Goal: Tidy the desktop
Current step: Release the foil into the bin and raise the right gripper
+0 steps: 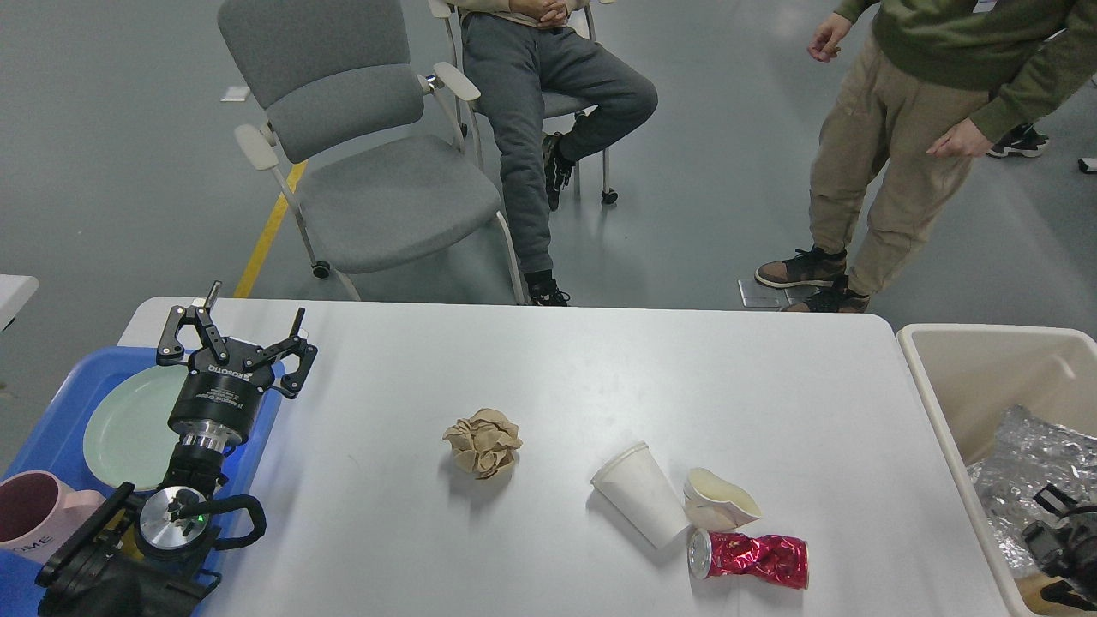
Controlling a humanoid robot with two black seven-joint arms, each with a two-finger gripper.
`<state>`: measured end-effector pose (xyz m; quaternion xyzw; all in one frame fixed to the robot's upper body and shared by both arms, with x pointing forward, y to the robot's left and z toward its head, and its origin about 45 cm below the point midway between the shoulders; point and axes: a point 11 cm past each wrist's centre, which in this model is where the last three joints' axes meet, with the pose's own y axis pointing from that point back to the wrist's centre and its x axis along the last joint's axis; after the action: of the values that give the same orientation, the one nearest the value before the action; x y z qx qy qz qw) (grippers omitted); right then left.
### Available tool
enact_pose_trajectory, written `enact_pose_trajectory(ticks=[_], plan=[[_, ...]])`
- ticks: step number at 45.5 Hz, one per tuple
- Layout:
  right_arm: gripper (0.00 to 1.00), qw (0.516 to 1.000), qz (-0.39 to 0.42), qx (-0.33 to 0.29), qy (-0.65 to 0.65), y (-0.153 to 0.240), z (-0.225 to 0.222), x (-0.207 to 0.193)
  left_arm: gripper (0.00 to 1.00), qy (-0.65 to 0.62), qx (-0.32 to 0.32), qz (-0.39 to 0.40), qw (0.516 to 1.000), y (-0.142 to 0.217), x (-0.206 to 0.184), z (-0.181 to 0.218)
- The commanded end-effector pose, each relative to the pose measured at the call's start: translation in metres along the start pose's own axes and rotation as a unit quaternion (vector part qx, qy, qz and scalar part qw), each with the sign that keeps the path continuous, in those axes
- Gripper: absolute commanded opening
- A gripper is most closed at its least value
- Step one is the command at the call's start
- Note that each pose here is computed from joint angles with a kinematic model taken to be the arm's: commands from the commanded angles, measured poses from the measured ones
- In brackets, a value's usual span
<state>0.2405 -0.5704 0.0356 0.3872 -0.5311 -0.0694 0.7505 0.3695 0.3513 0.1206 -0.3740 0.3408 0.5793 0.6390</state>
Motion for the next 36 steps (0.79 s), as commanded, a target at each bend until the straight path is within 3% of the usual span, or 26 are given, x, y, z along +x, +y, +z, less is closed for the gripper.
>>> enact_pose_trajectory(ticks=[1, 6, 7, 13, 15, 27, 36], plan=[[0.0, 1.0, -0.008, 0.0, 0.003, 0.001, 0.0, -0.01, 0.97, 0.0, 0.0, 0.0, 1.0, 0.0, 0.0, 0.0], [0.0, 1.0, -0.013, -0.002, 0.011, 0.001, 0.003, -0.018, 0.97, 0.0, 0.0, 0.0, 1.0, 0.0, 0.0, 0.0], [0.05, 1.0, -0.012, -0.003, 0.013, 0.0, 0.003, -0.018, 0.97, 0.0, 0.0, 0.0, 1.0, 0.0, 0.0, 0.0], [0.68, 1.0, 0.001, -0.004, 0.014, 0.0, 0.006, -0.012, 0.97, 0.0, 0.0, 0.0, 1.0, 0.0, 0.0, 0.0], [0.98, 1.0, 0.013, -0.004, 0.011, -0.001, 0.006, -0.008, 0.97, 0.0, 0.0, 0.0, 1.0, 0.0, 0.0, 0.0], [1.0, 1.0, 0.024, -0.004, 0.005, 0.0, 0.005, -0.005, 0.97, 0.0, 0.0, -0.001, 1.0, -0.001, -0.001, 0.001], [1.0, 1.0, 0.001, -0.001, -0.005, 0.004, -0.009, 0.033, 0.97, 0.0, 0.0, 0.0, 1.0, 0.0, 0.0, 0.0]])
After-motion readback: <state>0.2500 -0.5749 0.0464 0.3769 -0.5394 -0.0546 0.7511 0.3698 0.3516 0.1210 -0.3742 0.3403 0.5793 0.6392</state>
